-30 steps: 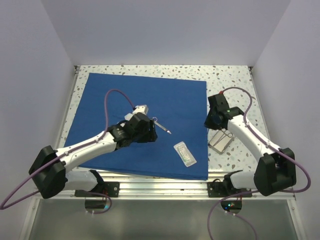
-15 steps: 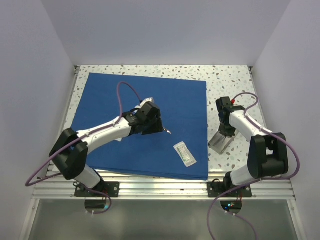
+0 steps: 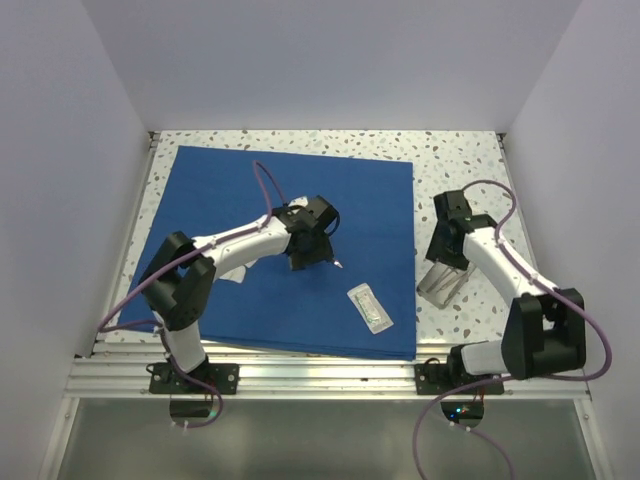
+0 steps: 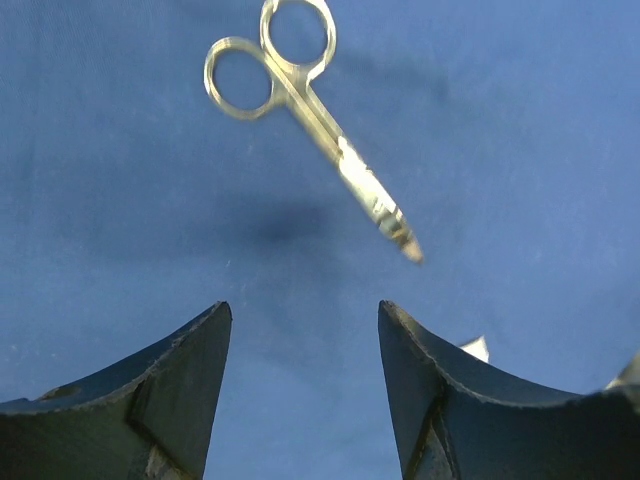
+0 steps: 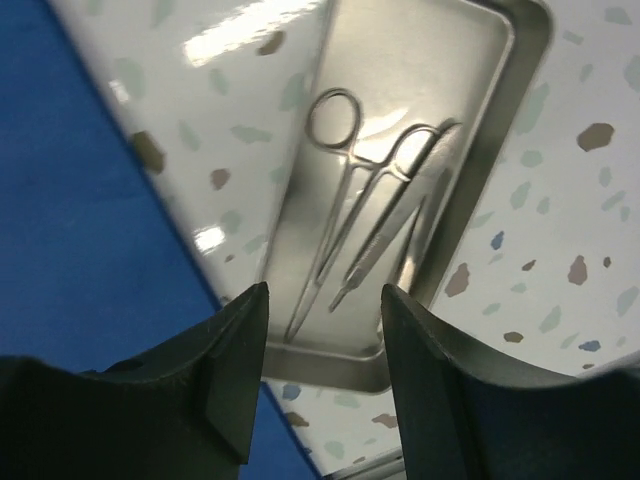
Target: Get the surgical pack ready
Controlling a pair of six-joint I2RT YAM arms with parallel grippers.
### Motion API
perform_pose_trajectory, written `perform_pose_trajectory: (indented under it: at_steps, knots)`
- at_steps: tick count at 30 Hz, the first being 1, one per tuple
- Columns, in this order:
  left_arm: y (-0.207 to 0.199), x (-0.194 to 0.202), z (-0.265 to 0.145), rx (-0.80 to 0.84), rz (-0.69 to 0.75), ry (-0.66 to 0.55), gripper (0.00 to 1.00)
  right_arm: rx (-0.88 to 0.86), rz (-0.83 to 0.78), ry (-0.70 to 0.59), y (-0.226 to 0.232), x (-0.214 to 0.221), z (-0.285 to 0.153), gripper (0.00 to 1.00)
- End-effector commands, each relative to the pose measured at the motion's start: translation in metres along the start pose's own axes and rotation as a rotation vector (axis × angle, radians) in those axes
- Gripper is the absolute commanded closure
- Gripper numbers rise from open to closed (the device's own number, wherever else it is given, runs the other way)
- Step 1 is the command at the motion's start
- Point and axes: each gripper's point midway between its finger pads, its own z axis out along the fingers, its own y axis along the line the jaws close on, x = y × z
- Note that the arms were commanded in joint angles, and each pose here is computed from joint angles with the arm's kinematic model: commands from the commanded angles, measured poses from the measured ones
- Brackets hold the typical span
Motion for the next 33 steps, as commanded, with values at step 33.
perform_pose_trajectory:
  at_steps: [33]
  knots:
    - [-0.022,0.007,0.053,-0.410,-0.180,-0.040,0.47,-0.360,-0.162,-0.201,0.059,-0.013,-0.075,0.48]
